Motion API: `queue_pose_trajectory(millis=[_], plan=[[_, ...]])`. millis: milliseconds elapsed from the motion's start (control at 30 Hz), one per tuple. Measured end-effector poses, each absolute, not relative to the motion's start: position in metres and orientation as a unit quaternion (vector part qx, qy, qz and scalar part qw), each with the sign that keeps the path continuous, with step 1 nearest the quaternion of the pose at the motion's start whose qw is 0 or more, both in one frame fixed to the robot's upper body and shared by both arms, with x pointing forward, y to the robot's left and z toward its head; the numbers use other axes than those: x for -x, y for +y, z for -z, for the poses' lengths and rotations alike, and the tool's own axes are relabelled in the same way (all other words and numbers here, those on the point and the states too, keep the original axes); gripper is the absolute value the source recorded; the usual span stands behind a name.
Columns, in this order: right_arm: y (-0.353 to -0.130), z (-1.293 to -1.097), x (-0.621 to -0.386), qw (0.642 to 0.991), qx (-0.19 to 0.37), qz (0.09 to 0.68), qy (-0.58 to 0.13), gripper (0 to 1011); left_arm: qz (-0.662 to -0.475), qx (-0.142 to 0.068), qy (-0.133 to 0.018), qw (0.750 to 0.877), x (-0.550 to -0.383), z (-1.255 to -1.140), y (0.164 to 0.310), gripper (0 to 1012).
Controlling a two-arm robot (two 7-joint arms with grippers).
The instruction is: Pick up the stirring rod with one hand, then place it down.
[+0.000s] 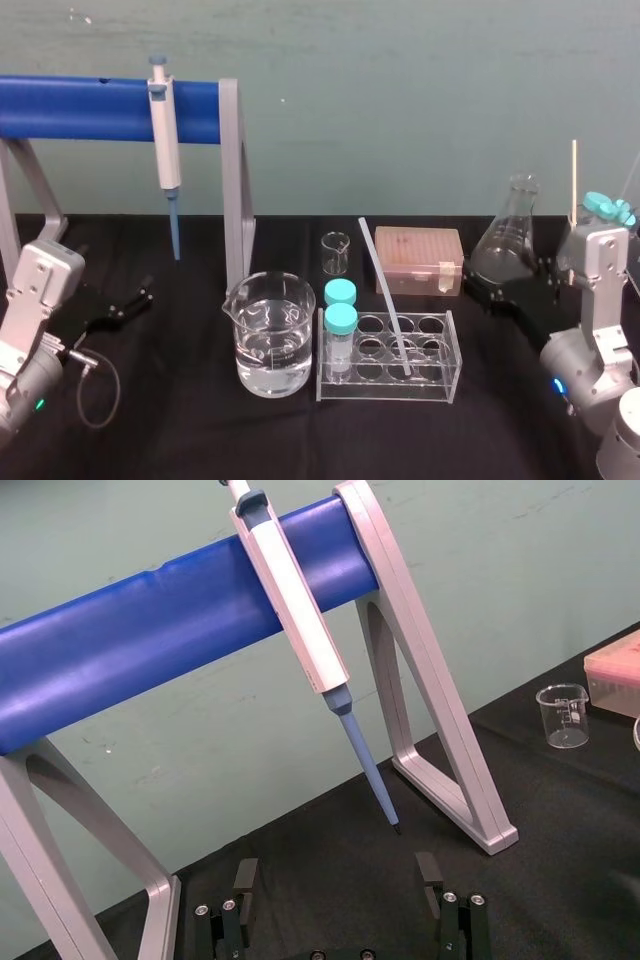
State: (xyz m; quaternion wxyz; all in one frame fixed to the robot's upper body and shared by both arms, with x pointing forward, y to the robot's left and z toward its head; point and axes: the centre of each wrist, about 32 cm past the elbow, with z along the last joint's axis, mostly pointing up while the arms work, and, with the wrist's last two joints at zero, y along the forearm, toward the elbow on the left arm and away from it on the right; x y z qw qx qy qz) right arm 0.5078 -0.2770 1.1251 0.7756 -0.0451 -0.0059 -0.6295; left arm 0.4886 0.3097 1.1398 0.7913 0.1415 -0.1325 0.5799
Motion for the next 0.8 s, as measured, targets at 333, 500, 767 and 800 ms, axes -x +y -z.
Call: queue_pose_trajectory(millis=[333,500,767,800], plan=[[-0.2783,-1.1193,-0.5063,0.77,0.062,0.634,0.007,1003,-0.58,-0.141,-0.132,0.791,-0.4886,-1.1398,0.3097,1000],[-0.278,-1.1201,-0.5065,0.771,0.06,0.634,0.005,1003,-0.58,-0.141,-0.132,0.791,-0.4886,-1.1398,0.3097,1000],[-0.2779,-1.1208,-0.5067,0.771,0.058,0.634,0.004,1003,-0.58,-0.141,-0.132,0.791,-0.4886,-1.1398,0.3097,1000],[-0.2779,-1.1208,-0.5067,0.772,0.058,0.634,0.004,1003,-0.58,-0.141,-0.132,0.791,-0.4886,-1.1398,0.3096,1000]])
